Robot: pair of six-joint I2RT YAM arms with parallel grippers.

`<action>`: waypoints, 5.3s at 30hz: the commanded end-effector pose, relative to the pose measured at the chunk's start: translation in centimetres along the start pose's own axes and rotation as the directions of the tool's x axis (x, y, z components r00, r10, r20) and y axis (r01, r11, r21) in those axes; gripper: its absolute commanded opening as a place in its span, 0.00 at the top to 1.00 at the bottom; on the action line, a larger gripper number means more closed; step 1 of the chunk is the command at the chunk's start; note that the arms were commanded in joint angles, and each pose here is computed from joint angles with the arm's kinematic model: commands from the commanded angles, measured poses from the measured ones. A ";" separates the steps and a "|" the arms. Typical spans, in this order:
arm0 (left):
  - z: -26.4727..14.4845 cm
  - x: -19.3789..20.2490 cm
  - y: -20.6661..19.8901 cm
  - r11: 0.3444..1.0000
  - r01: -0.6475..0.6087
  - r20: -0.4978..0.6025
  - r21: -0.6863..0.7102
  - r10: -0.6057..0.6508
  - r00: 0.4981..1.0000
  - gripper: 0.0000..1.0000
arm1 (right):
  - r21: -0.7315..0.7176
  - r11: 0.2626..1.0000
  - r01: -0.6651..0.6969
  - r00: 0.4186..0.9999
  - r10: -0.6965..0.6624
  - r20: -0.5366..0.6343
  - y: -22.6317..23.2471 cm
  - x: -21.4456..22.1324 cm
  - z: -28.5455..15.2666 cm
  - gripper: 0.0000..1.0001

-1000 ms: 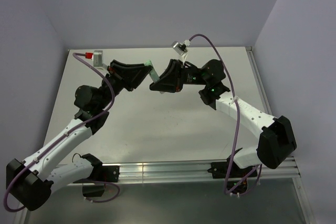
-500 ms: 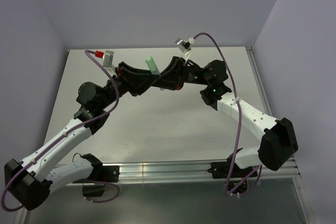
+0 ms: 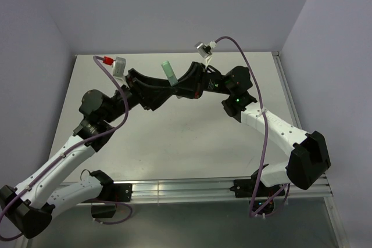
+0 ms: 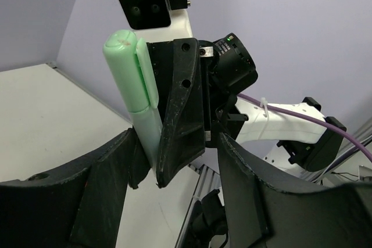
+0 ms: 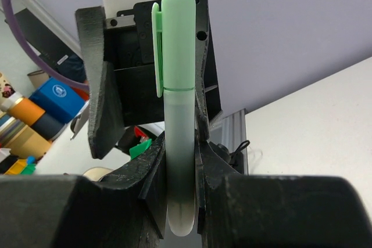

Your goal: Insert the pens into the pen caps

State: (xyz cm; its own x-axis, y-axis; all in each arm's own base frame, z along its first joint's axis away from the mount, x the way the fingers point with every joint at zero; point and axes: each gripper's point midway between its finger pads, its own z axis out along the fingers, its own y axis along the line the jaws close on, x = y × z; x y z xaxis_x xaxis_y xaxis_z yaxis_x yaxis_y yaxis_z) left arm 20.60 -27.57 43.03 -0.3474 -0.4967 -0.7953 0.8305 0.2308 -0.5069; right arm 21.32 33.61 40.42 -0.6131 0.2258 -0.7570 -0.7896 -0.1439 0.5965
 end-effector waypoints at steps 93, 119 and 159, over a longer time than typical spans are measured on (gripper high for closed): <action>1.2 2.0 -2.1 0.961 0.120 -0.203 0.251 -0.069 0.977 1.00 | 0.049 0.994 0.098 0.993 -0.101 0.058 0.4 -3.9 2.0 1.00; 1.7 6.9 -2.3 0.969 0.134 -0.288 0.207 -0.071 0.955 1.00 | 0.032 0.998 0.057 0.992 -0.060 0.109 1.1 -6.9 1.7 1.00; 3.5 -4.5 6.2 0.960 0.044 0.031 -0.277 -0.037 0.999 1.00 | 0.411 0.910 0.054 0.996 -0.077 0.040 -4.4 -1.3 -4.5 0.21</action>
State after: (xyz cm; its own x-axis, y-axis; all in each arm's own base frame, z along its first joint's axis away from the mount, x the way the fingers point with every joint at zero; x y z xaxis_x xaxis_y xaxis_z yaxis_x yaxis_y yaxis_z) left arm 27.54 -28.33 43.79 -0.3686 -0.5366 -0.7590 0.7041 0.3720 -0.6049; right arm 24.03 31.65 38.18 -0.6311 0.2083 -0.7472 -0.7447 0.1065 0.6588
